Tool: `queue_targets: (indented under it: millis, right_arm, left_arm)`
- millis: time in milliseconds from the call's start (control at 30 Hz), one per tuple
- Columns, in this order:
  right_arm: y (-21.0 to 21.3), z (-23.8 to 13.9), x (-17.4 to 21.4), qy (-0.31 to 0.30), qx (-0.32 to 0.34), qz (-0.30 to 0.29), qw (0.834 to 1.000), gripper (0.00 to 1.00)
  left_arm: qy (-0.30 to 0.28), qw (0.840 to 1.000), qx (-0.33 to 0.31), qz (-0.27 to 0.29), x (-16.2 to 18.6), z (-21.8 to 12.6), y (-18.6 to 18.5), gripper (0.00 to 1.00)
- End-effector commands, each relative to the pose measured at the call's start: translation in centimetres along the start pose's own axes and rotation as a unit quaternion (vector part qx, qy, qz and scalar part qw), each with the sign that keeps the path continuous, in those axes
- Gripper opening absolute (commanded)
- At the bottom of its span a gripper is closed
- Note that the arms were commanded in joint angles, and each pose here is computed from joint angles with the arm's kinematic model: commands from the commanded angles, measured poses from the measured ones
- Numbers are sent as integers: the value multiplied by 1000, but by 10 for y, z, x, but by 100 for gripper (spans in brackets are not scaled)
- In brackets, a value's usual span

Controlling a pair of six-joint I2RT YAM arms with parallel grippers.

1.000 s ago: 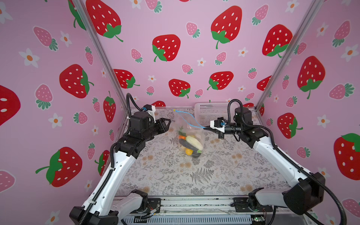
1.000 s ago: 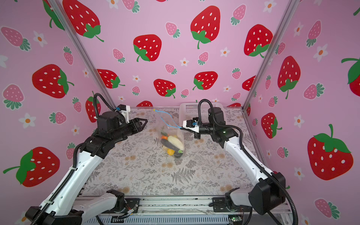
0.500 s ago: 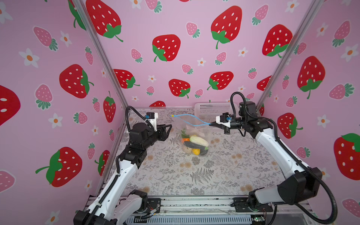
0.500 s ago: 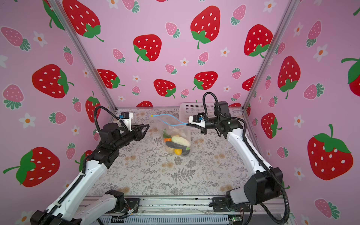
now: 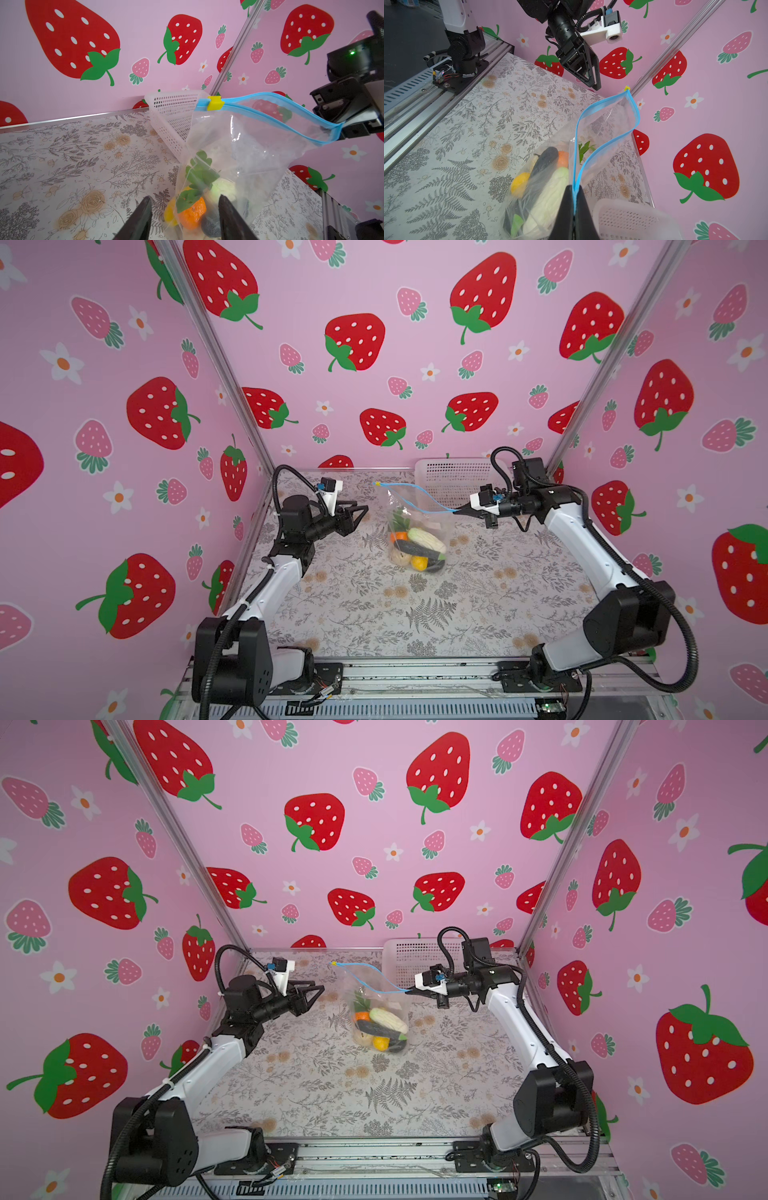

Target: Place the food in the zip-top bag and seal the zipper

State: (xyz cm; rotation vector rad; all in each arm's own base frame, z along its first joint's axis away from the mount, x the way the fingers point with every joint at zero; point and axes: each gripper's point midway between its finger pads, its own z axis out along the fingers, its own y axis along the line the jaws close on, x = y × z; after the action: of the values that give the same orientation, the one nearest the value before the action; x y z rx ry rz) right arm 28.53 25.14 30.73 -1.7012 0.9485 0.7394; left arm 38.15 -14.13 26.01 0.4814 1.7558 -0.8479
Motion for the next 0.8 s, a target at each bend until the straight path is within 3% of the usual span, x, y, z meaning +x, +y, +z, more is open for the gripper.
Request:
queue_targets:
  millis: [0, 333, 767]
  right_arm:
    - [9, -5, -14, -34, -19, -10, 999, 0]
    - [11, -8, -17, -38, -16, -18, 999, 0]
    - [8, -6, -14, -38, -18, -13, 999, 0]
  left_arm:
    - [-42, 993, 65, 92, -46, 2, -22, 54]
    - [-4, 984, 148, 97, -50, 22, -25, 53]
    - [10, 982, 167, 82, -43, 41, -23, 51]
